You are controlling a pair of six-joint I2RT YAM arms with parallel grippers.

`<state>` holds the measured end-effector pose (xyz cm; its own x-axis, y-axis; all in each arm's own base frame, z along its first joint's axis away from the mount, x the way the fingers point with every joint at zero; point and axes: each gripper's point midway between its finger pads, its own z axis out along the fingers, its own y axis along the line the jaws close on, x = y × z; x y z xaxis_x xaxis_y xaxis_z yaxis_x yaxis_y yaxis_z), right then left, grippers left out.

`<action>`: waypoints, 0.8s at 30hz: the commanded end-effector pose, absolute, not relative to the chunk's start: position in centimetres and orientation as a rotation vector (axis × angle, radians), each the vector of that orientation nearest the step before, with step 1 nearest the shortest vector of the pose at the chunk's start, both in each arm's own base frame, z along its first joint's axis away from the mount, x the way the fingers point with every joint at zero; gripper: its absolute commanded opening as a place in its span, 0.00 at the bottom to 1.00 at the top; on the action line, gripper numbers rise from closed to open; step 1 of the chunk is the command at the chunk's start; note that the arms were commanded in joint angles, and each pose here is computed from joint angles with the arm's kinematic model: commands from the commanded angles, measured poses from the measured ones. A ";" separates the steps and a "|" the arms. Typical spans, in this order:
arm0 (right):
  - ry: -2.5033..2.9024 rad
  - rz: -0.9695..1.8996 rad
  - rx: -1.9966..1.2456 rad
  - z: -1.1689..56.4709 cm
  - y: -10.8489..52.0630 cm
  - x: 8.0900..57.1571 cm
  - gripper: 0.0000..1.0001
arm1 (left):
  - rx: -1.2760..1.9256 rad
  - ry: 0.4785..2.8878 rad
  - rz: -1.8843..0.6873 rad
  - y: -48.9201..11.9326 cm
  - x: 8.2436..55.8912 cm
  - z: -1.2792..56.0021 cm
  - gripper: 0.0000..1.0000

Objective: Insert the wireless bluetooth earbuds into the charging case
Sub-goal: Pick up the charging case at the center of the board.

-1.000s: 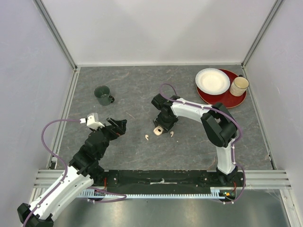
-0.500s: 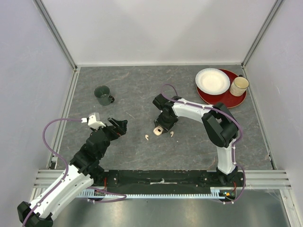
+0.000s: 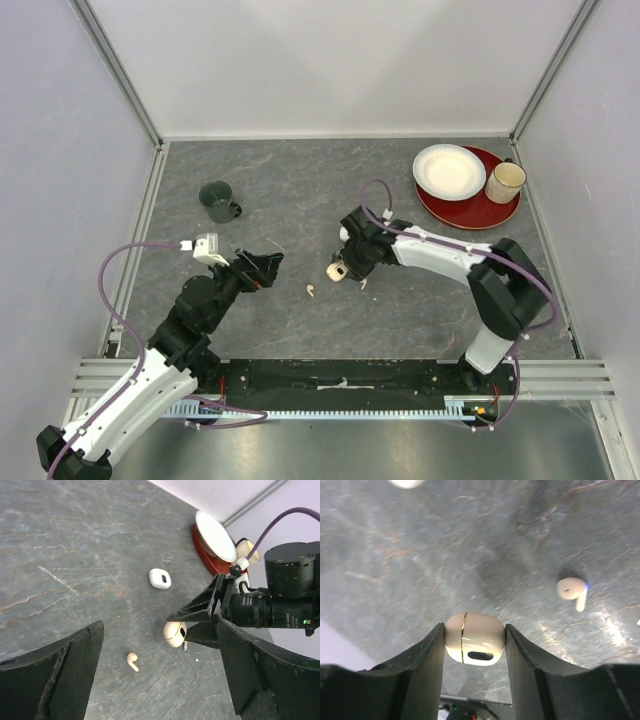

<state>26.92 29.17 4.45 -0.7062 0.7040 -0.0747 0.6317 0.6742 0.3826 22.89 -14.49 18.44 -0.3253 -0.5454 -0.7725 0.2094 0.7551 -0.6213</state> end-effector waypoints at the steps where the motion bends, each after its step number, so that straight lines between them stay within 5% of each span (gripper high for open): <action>1: 2.447 0.846 1.065 11.2 31.2 29.3 0.00 | -0.115 1.638 -0.881 -16.6 22.6 21.8 1.00; 24: 1.995 1.379 1.165 23.0 29.0 28.1 0.00 | 0.267 1.567 -1.173 -26.1 21.4 26.9 1.00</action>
<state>28.11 28.77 20.44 -0.5545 0.8308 0.0484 0.4235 0.2316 0.8758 21.45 -24.73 22.94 -0.4651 -0.3865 -0.7965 0.5971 0.5273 -0.6045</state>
